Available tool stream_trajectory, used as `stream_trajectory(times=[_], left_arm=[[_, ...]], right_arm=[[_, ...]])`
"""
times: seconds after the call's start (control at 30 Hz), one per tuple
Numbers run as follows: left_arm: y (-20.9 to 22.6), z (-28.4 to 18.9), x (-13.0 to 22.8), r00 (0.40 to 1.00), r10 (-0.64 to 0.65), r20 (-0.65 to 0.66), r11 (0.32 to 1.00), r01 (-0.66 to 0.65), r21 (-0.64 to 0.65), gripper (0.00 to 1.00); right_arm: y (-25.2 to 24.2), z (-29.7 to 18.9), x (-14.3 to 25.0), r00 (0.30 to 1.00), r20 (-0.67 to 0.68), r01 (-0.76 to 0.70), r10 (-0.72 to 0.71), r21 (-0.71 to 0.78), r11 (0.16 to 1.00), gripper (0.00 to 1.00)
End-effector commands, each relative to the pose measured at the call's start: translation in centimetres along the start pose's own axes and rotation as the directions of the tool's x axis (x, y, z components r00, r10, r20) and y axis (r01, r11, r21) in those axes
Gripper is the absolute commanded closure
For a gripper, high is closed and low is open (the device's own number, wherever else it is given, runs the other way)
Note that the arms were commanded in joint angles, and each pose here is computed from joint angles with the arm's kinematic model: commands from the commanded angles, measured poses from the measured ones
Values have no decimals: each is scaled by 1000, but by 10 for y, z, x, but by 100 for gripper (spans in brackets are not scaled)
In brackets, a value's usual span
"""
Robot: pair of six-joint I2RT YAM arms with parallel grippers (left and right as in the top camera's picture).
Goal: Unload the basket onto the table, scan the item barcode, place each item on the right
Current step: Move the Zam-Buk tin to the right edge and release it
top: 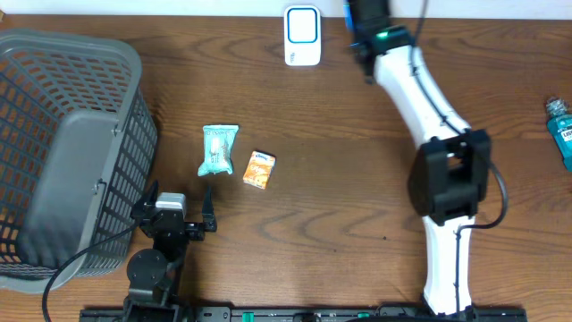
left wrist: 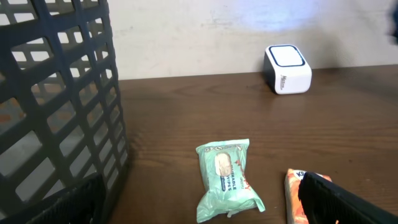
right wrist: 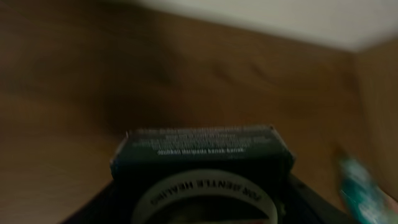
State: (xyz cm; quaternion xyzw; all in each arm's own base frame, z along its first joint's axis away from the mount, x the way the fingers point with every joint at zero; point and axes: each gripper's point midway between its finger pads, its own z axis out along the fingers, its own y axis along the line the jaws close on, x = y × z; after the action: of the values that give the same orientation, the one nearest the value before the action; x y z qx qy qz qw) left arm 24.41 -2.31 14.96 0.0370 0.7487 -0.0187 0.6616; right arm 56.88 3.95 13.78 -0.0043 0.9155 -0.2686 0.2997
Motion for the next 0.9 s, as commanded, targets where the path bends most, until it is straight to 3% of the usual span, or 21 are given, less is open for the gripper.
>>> stream_trajectory(times=[0.0,0.3,0.4,0.47,0.5,0.57,0.7,0.87], left_arm=[[2,1,18,998,-2,-55,1000,2,-15,2],[2,1,18,998,-2,-55,1000,2,-15,2],[3,1,18,998,-2,-55,1000,2,-15,2],[2,1,18,998,-2,-55,1000,2,-15,2],[3,1,18,998,-2,-55,1000,2,-15,2],[2,1,18,998,-2,-55,1000,2,-15,2],[2,1,18,998,-2,-55,1000,2,-15,2],[2,1,18,998,-2,-55,1000,2,-15,2]], right_arm=[[-73,42,41,987,-158,17,10,166,986,62],[-176,140,161,871,-410,-236,270,133,963,61],[-197,152,191,825,-452,-311,339,139,940,56],[-209,157,203,803,-464,-349,373,142,927,48],[-215,158,206,797,-466,-359,385,148,922,39],[-226,158,210,788,-466,-370,402,165,914,1],[-243,148,195,793,-428,-395,433,180,901,1],[-256,99,136,806,-287,-497,518,149,855,1]])
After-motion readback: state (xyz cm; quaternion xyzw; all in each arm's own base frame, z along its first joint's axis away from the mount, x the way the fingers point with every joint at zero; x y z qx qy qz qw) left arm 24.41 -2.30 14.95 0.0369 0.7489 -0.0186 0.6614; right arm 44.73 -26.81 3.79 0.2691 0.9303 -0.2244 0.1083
